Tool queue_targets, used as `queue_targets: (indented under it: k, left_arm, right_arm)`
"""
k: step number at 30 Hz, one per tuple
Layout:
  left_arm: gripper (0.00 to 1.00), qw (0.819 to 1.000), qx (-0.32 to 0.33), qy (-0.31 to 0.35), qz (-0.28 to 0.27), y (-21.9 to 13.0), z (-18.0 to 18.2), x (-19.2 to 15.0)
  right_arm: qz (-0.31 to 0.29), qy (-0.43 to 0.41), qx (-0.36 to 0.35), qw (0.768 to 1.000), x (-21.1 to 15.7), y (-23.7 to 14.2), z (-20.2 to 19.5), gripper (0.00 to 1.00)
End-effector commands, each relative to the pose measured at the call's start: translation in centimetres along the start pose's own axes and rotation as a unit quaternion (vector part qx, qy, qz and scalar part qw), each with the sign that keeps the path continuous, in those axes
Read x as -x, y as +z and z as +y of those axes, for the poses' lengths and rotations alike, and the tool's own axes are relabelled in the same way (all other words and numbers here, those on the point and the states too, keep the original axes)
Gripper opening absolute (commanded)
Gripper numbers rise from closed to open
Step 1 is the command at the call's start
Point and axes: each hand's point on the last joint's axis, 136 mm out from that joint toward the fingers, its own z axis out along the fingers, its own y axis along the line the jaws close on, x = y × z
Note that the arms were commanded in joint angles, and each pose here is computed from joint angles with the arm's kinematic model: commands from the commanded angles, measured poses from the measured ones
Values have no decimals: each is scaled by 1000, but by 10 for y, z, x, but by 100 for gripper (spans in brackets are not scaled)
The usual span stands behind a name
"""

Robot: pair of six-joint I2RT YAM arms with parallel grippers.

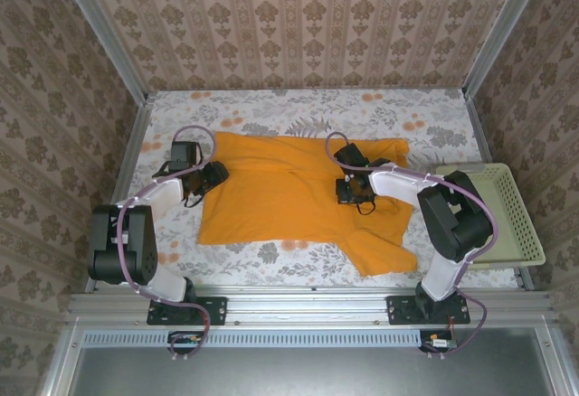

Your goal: Fold the inside-out t-shirt

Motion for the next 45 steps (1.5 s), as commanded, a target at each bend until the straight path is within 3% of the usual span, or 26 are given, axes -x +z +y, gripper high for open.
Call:
queue_targets:
  k: [1,6,11,18,25,32,38,45]
  left_arm:
    - [50,1000,-5,15,4,-7,-4,-5]
    - [50,1000,-9,20,4,-14,-9,-9]
    - [50,999,-4,49,1,-35,-21,-23]
    - [51,996,76,37,9,-76,17,-81]
    - [54,985,170,14,21,-112,58,-132]
    - [60,977,212,1,38,-109,87,-165]
    - [64,980,197,-23,11,-89,86,-152]
    - [62,985,162,-59,11,-64,84,-134]
  right_arm:
    - [4,-9,-9,1000,-5,3,-1,9]
    - [1,-14,15,1000,-7,-9,13,6]
    - [-4,-25,50,998,-19,-41,31,9]
    - [-51,17,5,999,-52,-106,-22,29]
    - [-28,106,4,994,-112,-107,-55,37]
    - [-23,125,1,992,-130,-107,-65,43]
    - [-11,132,-5,991,-141,-109,-70,49]
    - [5,131,-29,991,-160,-111,-74,57]
